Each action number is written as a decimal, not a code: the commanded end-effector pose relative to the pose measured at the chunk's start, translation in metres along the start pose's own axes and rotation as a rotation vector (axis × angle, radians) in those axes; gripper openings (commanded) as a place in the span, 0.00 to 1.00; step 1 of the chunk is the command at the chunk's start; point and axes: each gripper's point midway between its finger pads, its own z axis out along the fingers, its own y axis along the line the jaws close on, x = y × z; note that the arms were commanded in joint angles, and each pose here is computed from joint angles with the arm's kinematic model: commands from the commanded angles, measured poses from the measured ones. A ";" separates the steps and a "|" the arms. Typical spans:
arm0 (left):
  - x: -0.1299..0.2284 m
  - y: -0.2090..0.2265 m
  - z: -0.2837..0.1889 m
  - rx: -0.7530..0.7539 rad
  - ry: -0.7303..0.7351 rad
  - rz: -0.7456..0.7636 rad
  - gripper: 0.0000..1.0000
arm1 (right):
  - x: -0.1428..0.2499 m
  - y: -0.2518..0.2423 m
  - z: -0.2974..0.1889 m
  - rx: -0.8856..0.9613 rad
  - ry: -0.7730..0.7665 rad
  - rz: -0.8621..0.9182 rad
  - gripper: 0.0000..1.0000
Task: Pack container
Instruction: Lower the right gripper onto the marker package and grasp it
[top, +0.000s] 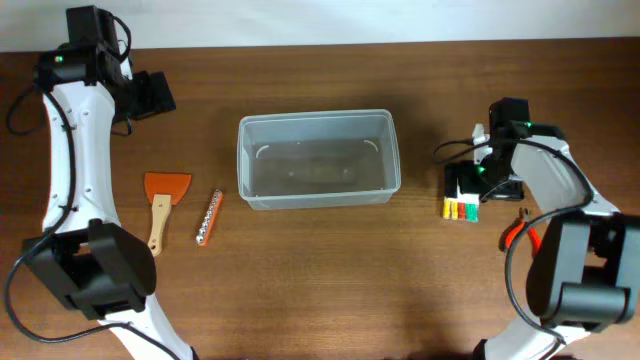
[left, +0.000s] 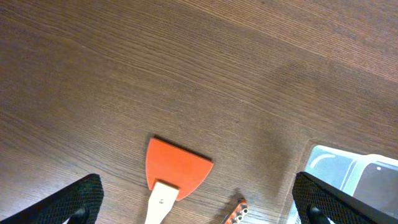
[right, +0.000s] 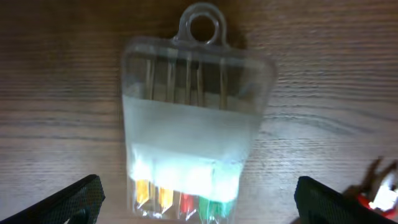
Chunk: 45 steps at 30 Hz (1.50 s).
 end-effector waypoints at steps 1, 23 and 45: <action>-0.003 0.001 -0.005 -0.002 -0.014 0.005 0.99 | 0.009 0.003 0.020 -0.015 0.059 -0.015 0.99; -0.003 0.001 -0.005 -0.002 -0.014 0.005 0.99 | -0.004 0.037 0.046 -0.051 0.043 -0.043 0.99; -0.003 0.001 -0.005 -0.002 -0.014 0.005 0.99 | 0.005 0.008 0.045 -0.026 0.076 -0.019 0.99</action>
